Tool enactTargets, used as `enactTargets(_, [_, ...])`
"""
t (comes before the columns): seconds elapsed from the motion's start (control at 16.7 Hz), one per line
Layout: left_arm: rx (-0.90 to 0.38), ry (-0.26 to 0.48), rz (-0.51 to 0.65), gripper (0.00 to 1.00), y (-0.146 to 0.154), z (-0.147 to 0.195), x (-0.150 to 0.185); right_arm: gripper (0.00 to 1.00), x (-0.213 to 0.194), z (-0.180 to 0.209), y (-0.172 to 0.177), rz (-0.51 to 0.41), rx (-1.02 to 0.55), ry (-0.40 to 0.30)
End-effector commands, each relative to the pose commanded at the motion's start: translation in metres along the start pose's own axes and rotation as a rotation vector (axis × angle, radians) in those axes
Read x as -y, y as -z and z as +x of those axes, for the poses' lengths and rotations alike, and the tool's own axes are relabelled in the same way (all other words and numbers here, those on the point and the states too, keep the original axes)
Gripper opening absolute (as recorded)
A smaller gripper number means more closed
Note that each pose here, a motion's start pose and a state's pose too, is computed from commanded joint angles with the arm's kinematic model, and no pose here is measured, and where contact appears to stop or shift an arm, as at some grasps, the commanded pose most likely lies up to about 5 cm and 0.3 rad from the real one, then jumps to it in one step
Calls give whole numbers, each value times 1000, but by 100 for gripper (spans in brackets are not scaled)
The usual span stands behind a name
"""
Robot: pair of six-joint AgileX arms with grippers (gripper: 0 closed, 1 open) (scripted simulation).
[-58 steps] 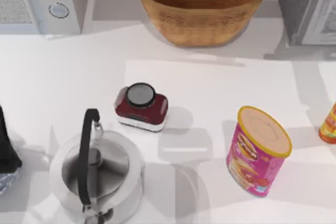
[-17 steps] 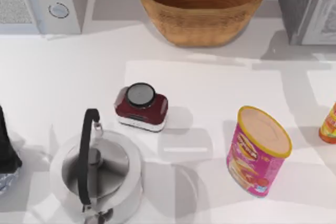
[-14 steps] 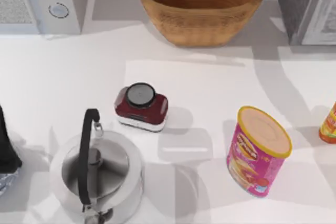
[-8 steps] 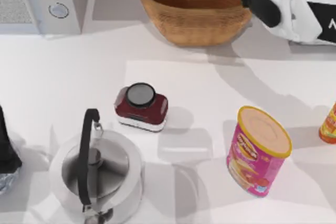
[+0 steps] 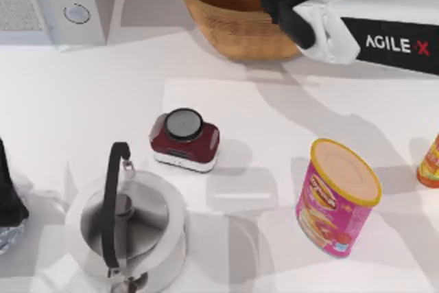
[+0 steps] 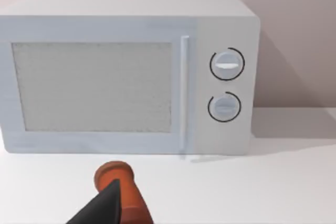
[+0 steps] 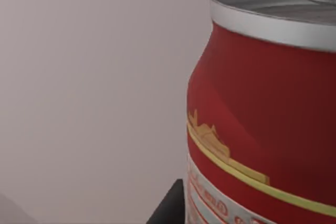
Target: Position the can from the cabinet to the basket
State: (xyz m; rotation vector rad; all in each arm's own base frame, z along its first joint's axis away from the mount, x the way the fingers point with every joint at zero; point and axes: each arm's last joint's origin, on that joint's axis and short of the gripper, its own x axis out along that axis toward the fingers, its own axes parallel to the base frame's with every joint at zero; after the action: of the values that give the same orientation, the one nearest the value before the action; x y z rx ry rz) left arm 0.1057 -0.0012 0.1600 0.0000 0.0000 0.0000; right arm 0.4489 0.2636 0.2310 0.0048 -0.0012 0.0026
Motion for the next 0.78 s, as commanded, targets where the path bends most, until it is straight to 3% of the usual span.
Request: enactTargets(0.78, [0,0,0,100,0,0,0,0,0,23,10,0,0,0])
